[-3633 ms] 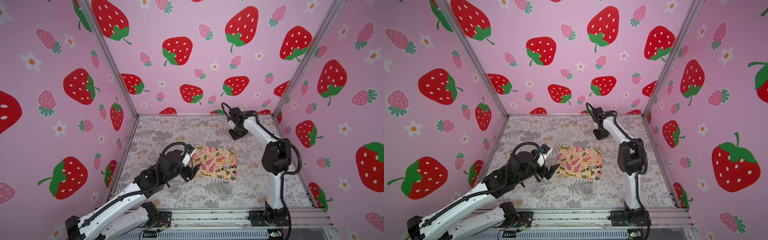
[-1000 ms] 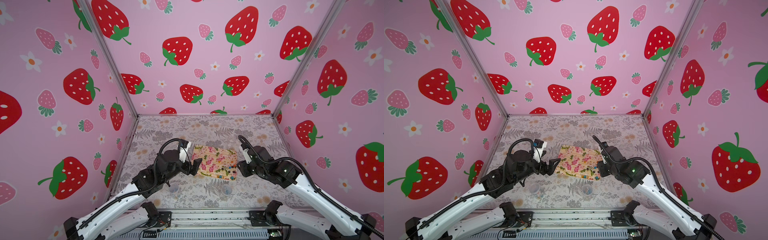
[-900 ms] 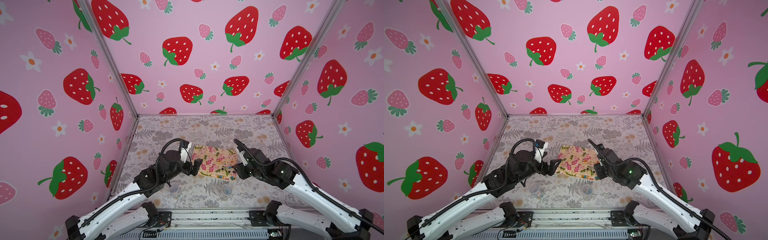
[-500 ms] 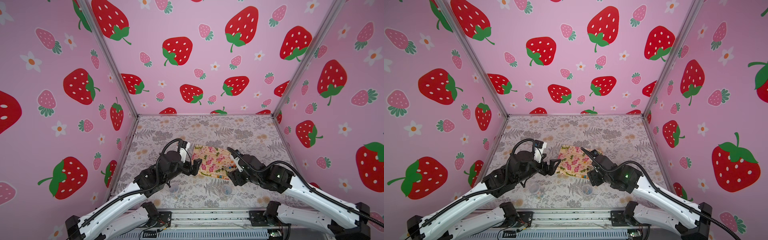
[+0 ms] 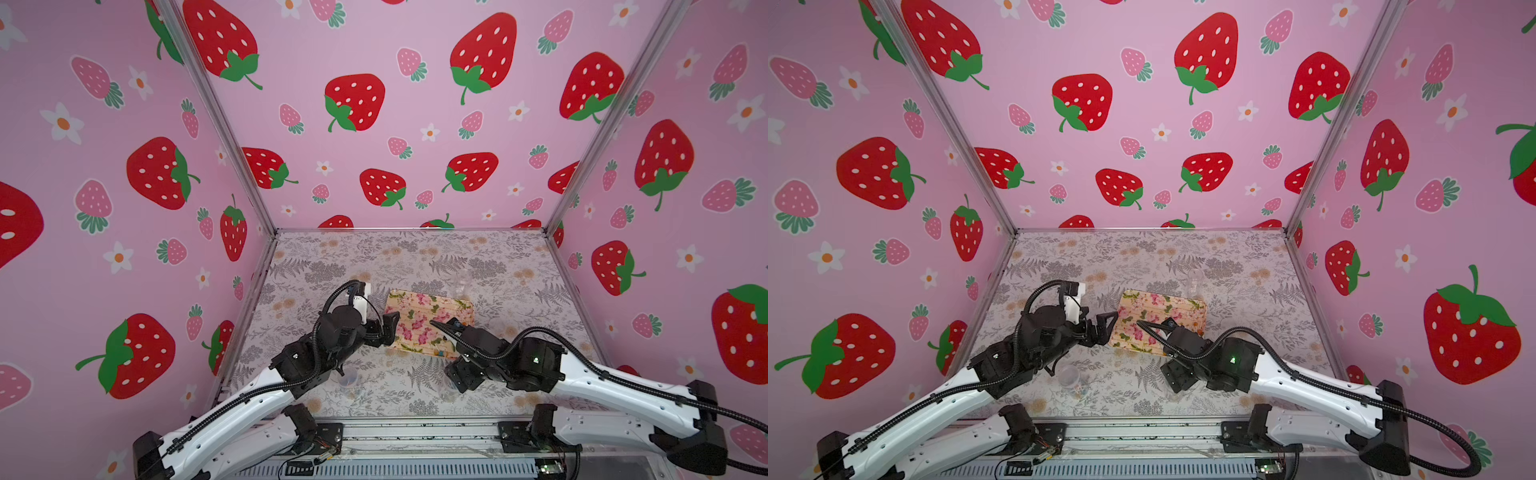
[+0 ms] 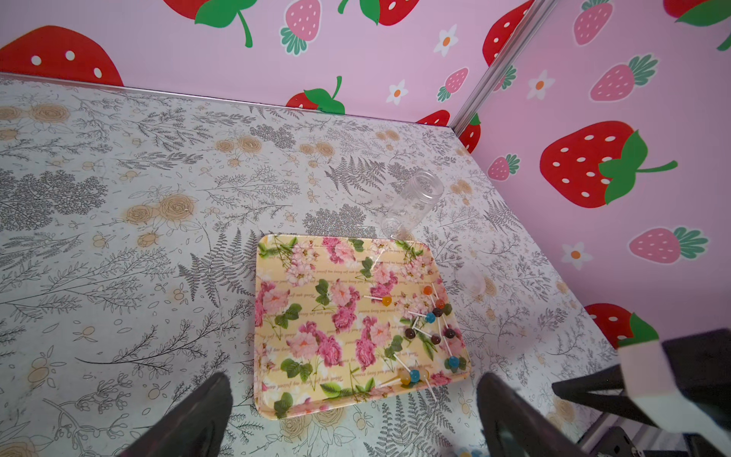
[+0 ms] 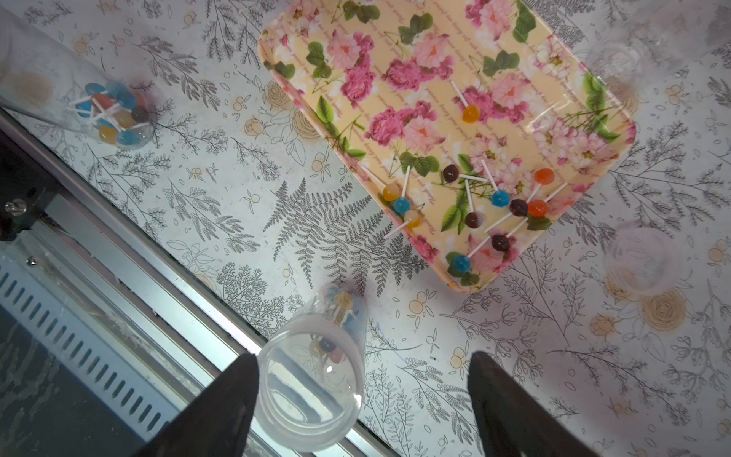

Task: Pour the candies out of the jar
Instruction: Pick up the jar from the center of the board.

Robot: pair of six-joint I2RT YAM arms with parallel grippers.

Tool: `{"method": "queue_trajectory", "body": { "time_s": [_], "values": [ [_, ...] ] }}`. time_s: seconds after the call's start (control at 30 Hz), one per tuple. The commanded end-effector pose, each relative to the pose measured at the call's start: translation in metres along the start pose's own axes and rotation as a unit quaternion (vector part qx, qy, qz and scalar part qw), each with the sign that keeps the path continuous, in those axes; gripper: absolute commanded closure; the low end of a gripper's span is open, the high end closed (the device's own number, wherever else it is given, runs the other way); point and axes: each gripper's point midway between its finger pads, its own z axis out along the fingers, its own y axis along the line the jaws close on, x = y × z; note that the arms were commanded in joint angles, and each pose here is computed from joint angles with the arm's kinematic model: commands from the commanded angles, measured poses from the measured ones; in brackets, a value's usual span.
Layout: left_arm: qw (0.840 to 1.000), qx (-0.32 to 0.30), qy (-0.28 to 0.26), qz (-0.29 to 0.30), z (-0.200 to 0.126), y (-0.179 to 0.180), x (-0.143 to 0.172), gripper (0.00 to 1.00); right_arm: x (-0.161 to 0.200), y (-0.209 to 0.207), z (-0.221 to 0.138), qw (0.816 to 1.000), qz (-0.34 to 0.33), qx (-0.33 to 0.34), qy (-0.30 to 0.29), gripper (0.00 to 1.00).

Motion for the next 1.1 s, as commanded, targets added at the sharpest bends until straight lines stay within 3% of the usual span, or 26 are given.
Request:
{"method": "queue_trajectory", "body": {
  "time_s": [0.0,0.13,0.47,1.07],
  "values": [
    [1.0,0.016,-0.018,0.0,0.001,-0.007,-0.017,0.01,0.01,0.0,0.004,0.999,0.007,0.037,0.023,0.14],
    [1.0,0.022,-0.007,0.007,0.003,-0.009,-0.017,0.01,0.019,0.001,0.009,0.997,0.016,0.057,0.041,0.14],
    [1.0,0.029,-0.008,-0.007,0.002,0.001,-0.013,0.01,0.03,0.014,0.022,0.997,0.031,0.029,0.058,0.18],
    [0.999,0.034,-0.005,-0.02,0.005,0.009,-0.014,0.01,0.042,0.017,0.039,0.995,0.033,0.039,0.091,0.41]
  ]
}}
